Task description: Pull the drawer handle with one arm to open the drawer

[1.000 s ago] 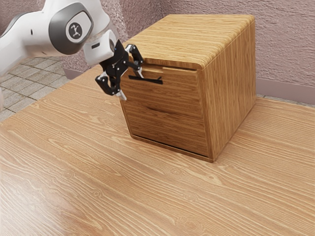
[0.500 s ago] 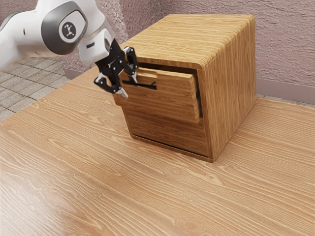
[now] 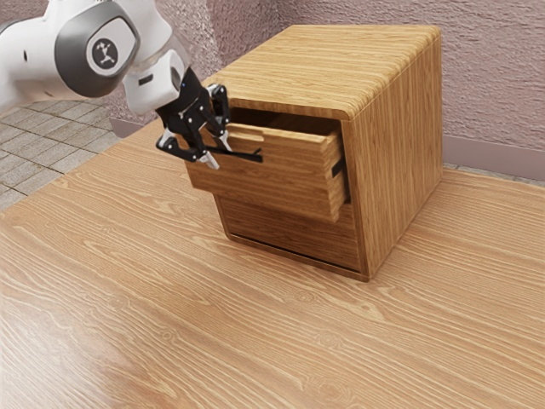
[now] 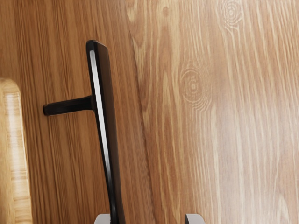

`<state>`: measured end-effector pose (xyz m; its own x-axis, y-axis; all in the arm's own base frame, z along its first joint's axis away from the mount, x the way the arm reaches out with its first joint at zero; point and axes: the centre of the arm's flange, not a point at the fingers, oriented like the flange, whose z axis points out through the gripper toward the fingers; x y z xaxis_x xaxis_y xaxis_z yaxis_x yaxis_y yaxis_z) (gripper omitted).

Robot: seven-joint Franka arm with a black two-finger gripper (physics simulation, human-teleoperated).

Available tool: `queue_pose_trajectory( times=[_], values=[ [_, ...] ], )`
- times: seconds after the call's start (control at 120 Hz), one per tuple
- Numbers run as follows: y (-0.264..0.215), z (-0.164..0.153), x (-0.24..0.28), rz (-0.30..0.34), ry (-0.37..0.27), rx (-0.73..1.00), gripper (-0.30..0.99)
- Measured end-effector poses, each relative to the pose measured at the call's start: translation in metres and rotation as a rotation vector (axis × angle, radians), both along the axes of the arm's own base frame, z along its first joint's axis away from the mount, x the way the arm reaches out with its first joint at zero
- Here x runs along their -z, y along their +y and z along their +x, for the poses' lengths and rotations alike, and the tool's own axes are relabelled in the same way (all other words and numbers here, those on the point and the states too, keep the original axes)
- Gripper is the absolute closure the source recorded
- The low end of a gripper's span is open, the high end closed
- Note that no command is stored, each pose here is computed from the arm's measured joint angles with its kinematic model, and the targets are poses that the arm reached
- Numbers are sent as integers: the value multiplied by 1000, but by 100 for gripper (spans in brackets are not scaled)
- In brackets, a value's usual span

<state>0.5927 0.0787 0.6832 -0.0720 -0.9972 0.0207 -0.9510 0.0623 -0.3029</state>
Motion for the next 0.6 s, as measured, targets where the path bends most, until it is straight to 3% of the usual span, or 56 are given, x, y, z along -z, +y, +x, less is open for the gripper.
queue_pose_trajectory(
  times=[0.6],
  values=[
    [-10,-32,1,-2,3,0,59]
  ],
)
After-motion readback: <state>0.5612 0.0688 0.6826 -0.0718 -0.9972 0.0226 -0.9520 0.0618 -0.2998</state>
